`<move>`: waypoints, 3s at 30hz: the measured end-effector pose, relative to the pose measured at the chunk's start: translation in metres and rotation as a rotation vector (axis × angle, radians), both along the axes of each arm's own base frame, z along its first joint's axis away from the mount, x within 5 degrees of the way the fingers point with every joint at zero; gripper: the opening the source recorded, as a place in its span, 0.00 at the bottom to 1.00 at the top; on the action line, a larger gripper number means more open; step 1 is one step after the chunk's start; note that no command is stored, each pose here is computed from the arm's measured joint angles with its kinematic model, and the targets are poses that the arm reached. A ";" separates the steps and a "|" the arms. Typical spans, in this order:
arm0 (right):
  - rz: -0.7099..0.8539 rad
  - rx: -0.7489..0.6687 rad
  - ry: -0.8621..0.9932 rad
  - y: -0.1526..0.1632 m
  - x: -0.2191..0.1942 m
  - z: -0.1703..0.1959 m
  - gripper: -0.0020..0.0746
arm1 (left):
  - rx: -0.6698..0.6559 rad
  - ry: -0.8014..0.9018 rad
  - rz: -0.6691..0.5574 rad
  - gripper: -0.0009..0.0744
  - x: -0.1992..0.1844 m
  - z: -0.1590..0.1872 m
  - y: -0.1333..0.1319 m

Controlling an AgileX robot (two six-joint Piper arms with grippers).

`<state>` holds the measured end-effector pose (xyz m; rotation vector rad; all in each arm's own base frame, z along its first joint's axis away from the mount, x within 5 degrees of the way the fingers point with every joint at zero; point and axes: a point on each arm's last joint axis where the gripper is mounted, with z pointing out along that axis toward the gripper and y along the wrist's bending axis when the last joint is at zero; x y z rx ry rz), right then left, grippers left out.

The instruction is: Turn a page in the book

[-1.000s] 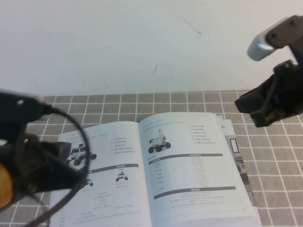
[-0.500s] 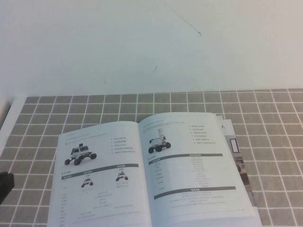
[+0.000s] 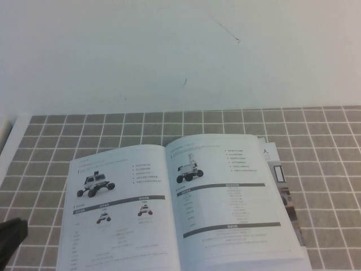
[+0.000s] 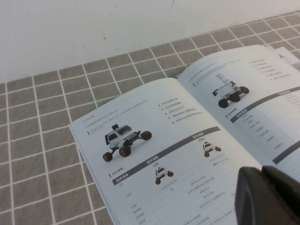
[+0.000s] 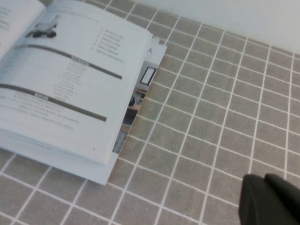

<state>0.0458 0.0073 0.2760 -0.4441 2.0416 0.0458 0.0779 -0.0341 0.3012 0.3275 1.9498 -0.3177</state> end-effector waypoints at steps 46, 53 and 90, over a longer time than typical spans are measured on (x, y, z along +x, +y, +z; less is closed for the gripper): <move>-0.016 0.112 -0.053 -0.001 -0.008 -0.008 0.02 | -0.048 -0.191 0.295 0.01 -0.024 -0.116 0.029; -0.016 0.114 -0.052 -0.001 -0.008 -0.008 0.02 | -0.048 -0.117 0.299 0.01 -0.025 -0.125 0.029; -0.014 0.120 -0.050 0.000 -0.008 -0.008 0.02 | -0.033 -0.119 0.291 0.01 -0.025 -0.125 0.028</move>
